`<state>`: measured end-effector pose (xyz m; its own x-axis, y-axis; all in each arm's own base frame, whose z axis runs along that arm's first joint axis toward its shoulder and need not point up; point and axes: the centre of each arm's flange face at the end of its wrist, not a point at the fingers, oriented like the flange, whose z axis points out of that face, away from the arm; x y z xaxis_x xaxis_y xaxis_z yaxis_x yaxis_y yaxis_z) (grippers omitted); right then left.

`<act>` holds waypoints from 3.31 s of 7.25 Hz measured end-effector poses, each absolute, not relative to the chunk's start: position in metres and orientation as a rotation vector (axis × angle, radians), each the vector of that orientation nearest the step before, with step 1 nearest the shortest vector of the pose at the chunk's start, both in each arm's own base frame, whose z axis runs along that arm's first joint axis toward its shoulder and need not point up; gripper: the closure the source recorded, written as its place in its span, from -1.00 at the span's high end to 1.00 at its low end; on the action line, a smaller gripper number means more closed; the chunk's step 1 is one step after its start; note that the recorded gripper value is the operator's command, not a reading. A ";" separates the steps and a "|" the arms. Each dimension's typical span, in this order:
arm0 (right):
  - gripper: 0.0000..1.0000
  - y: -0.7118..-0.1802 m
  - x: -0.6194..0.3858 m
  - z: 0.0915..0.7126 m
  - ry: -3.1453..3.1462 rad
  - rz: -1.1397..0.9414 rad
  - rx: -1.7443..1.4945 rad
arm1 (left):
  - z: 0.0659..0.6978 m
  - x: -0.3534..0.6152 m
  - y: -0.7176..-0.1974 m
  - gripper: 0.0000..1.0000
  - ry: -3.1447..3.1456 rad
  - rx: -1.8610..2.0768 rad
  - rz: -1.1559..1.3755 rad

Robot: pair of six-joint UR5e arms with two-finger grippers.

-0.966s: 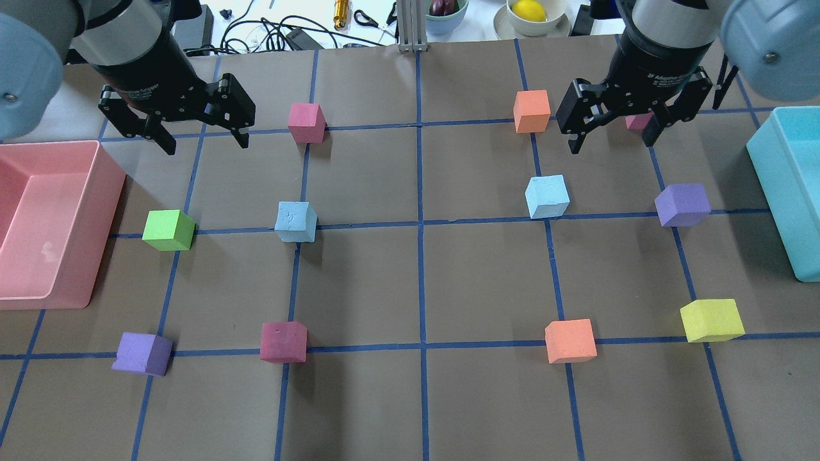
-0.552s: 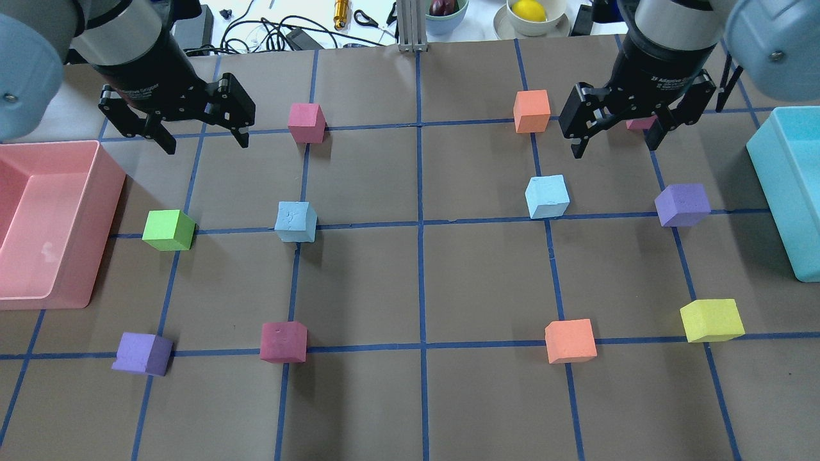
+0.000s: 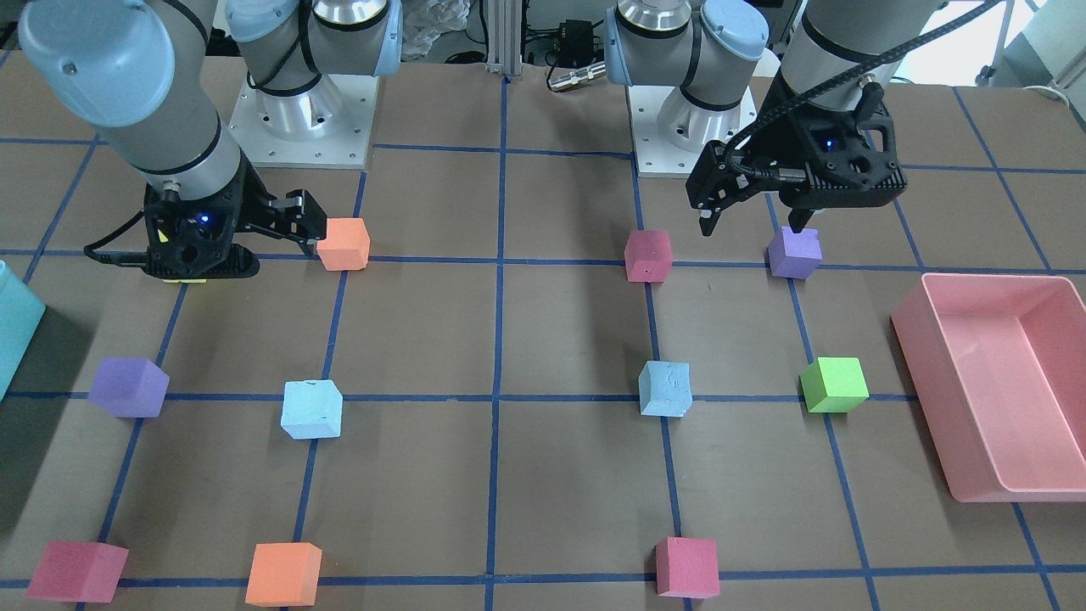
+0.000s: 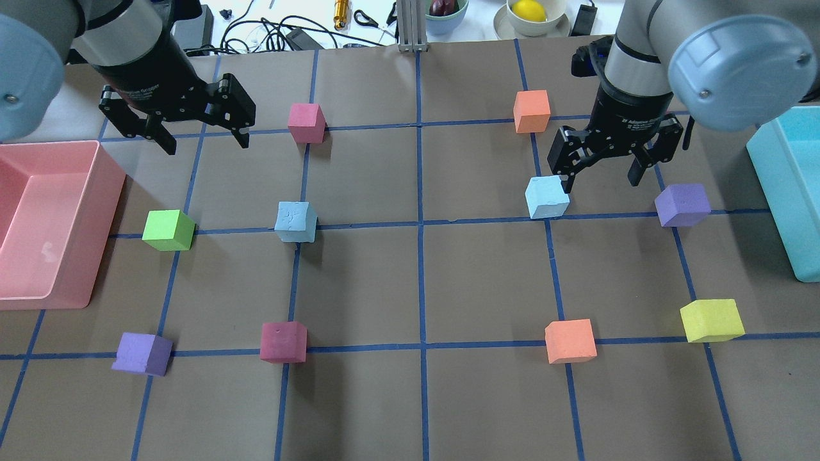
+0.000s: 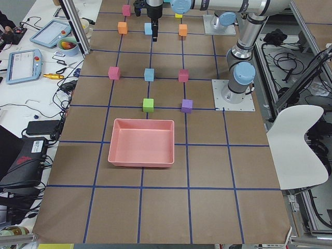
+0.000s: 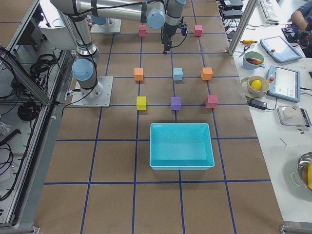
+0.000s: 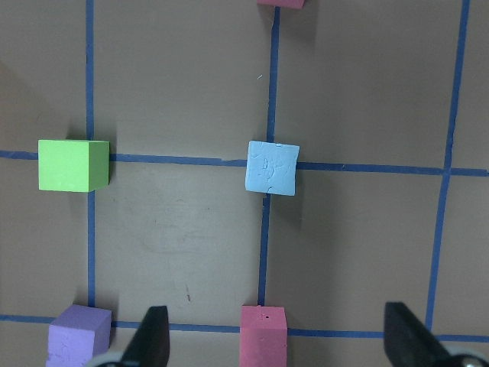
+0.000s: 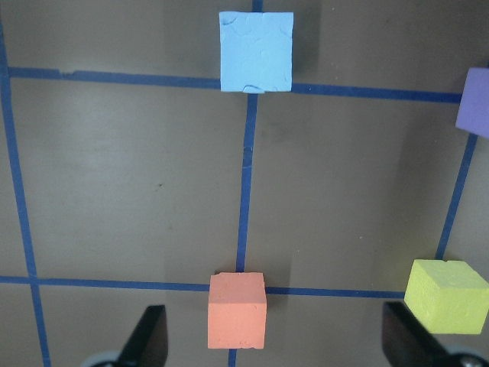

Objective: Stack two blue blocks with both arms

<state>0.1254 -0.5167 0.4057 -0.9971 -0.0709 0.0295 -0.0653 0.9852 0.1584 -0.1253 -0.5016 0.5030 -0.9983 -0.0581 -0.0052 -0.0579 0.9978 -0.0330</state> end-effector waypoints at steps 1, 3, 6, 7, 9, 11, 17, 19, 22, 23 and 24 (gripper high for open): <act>1.00 -0.532 0.125 0.392 -3.092 -0.189 0.101 | 0.503 -0.125 -0.502 1.00 3.134 -0.090 -0.051; 1.00 -0.564 0.125 0.352 -3.095 -0.139 0.097 | 0.503 -0.125 -0.502 1.00 3.134 -0.087 -0.051; 1.00 -0.600 0.126 0.272 -3.103 -0.172 0.100 | 0.502 -0.125 -0.501 1.00 3.134 -0.087 -0.050; 1.00 -0.604 0.126 0.253 -3.104 -0.207 0.100 | 0.503 -0.125 -0.502 1.00 3.134 -0.088 -0.050; 0.90 -0.609 0.126 0.223 -3.102 -0.260 0.098 | 0.503 -0.125 -0.502 1.00 3.134 -0.088 -0.053; -0.50 -0.612 0.125 0.202 -3.100 -0.281 0.104 | 0.504 -0.125 -0.502 1.00 3.134 -0.088 -0.061; -1.00 -0.603 0.137 0.239 -3.156 -0.251 0.028 | 0.505 -0.124 -0.503 1.00 3.133 -0.088 -0.075; -1.00 -0.570 0.195 0.280 -3.197 -0.262 -0.002 | 0.506 -0.124 -0.503 1.00 3.131 -0.086 -0.078; -1.00 -0.511 0.300 0.281 -3.169 -0.296 -0.083 | 0.499 -0.123 -0.506 1.00 3.126 -0.065 -0.064; -1.00 -0.497 0.320 0.269 -3.163 -0.295 -0.087 | 0.487 -0.124 -0.514 1.00 3.130 -0.049 -0.047; -1.00 -0.486 0.339 0.254 -3.163 -0.273 -0.106 | 0.469 -0.123 -0.525 1.00 3.133 -0.030 -0.031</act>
